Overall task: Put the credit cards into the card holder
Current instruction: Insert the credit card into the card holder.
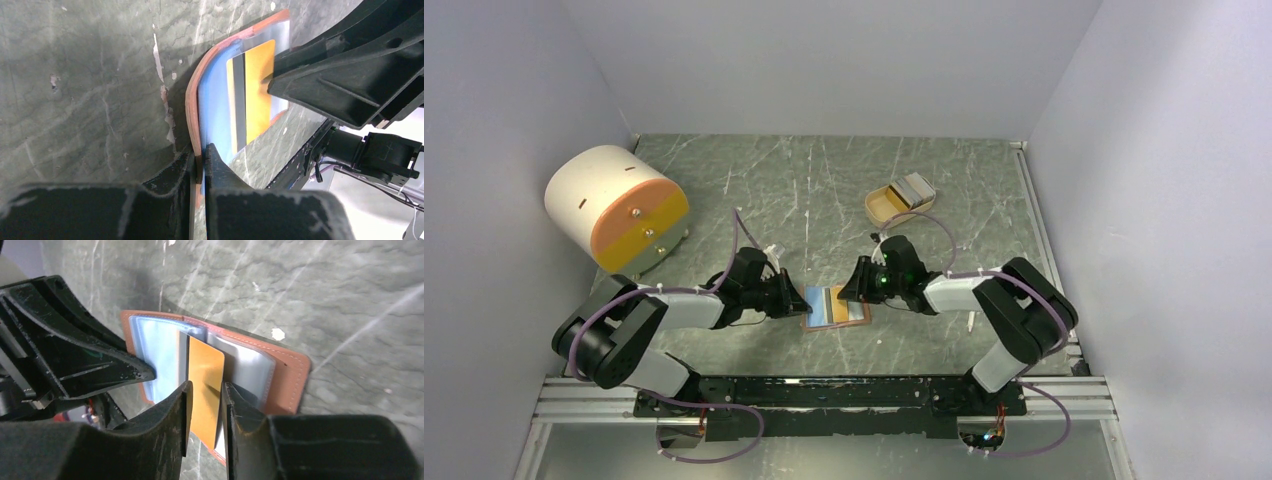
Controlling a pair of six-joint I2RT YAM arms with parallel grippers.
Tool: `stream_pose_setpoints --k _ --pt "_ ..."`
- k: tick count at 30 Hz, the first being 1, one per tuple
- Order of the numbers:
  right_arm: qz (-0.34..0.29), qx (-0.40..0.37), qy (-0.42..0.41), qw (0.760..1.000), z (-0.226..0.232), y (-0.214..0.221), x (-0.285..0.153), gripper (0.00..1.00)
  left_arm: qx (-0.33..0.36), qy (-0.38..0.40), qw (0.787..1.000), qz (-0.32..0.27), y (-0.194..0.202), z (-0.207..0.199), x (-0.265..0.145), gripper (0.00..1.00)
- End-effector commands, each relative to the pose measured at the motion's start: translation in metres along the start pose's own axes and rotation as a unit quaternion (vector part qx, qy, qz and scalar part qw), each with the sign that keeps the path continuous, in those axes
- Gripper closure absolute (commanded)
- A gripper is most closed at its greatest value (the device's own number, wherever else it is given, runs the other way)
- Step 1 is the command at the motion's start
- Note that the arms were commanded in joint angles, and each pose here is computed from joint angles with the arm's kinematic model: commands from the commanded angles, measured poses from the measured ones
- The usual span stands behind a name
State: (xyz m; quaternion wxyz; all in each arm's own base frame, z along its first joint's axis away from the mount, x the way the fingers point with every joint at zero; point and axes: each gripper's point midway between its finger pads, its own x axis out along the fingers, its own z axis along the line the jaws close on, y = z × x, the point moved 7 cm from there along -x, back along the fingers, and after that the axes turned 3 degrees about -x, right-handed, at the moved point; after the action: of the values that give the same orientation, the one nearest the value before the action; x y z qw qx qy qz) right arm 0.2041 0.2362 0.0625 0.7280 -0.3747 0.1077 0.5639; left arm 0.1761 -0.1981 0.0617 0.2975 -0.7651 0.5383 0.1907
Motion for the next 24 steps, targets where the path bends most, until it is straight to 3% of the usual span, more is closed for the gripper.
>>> stream_pose_setpoints --k 1,12,24 --pt "0.021 -0.015 0.101 0.995 -0.018 0.007 -0.012 0.67 0.009 0.023 1.0 -0.006 -0.007 -0.009 0.001 0.91" --pt "0.027 -0.015 0.067 0.997 0.001 0.012 -0.002 0.63 0.009 0.037 0.999 -0.001 -0.007 -0.012 0.002 0.91" --pt "0.03 0.002 -0.017 0.999 0.023 0.021 0.012 0.64 0.003 0.074 0.997 0.003 -0.005 -0.02 0.001 0.84"
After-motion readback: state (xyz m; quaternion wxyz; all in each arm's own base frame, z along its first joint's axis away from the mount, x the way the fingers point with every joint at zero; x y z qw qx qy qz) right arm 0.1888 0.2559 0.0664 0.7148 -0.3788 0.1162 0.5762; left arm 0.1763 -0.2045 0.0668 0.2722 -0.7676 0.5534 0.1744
